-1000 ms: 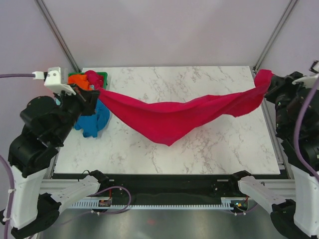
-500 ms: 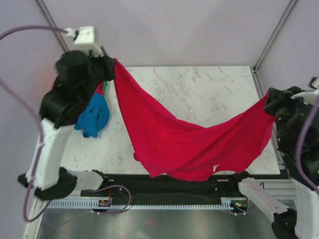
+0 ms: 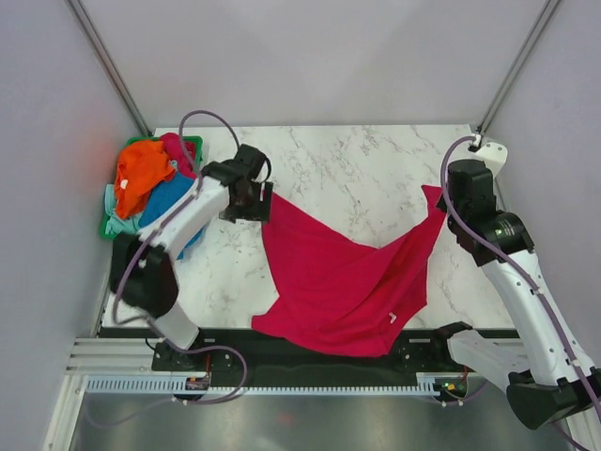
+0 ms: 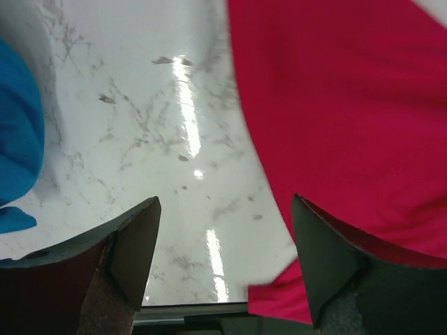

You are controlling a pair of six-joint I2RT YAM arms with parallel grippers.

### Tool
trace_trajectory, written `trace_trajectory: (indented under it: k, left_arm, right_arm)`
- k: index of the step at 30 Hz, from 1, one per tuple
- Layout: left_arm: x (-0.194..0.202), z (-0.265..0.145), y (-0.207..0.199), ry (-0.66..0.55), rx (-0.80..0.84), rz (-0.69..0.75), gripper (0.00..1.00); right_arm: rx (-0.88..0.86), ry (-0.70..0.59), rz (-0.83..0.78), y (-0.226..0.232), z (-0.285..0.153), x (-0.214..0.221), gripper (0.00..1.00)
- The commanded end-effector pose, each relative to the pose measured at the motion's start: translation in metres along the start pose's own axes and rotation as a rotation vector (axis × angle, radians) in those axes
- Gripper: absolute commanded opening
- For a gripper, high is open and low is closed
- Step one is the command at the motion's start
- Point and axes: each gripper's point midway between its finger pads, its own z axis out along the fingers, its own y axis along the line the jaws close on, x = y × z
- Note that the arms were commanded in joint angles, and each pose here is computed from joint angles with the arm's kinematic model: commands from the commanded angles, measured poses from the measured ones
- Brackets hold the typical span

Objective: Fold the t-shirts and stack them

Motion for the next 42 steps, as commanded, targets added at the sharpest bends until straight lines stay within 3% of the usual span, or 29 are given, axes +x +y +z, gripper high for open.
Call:
trace_trajectory:
  k: [1, 2, 3, 8, 11, 17, 23, 28, 42]
  left_arm:
    - [0.005, -0.119, -0.035, -0.342, 0.147, 0.006, 0.81]
    - [0.040, -0.109, -0.051, -0.286, 0.177, 0.056, 0.80]
    - [0.059, -0.110, -0.061, -0.266, 0.223, 0.013, 0.78]
    - [0.164, -0.098, -0.116, -0.124, 0.520, 0.062, 0.66]
    - [0.192, -0.087, -0.133, -0.082, 0.581, 0.079, 0.61]
    - [0.208, -0.086, -0.157, -0.043, 0.678, 0.135, 0.64]
    - [0.220, -0.074, -0.169, 0.033, 0.660, 0.200, 0.67]
    - [0.236, -0.064, -0.179, 0.111, 0.633, 0.264, 0.64]
    - [0.267, -0.033, -0.188, 0.173, 0.456, 0.335, 0.56]
  right_arm:
    - [-0.036, -0.074, 0.065, 0.008, 0.002, -0.014, 0.00]
    - [-0.049, -0.069, 0.066, 0.011, 0.004, -0.011, 0.00]
    - [-0.047, -0.054, 0.060, 0.011, 0.008, -0.003, 0.00]
    - [-0.061, -0.029, 0.052, 0.016, 0.018, 0.014, 0.00]
    - [-0.073, -0.020, 0.050, 0.018, 0.019, 0.019, 0.00]
    - [-0.086, 0.004, 0.043, 0.020, 0.022, 0.031, 0.00]
    - [-0.116, 0.038, 0.050, 0.022, 0.023, 0.050, 0.00]
    - [-0.107, 0.055, 0.026, 0.018, 0.025, 0.060, 0.00]
    - [-0.107, 0.056, 0.020, 0.016, 0.024, 0.065, 0.00]
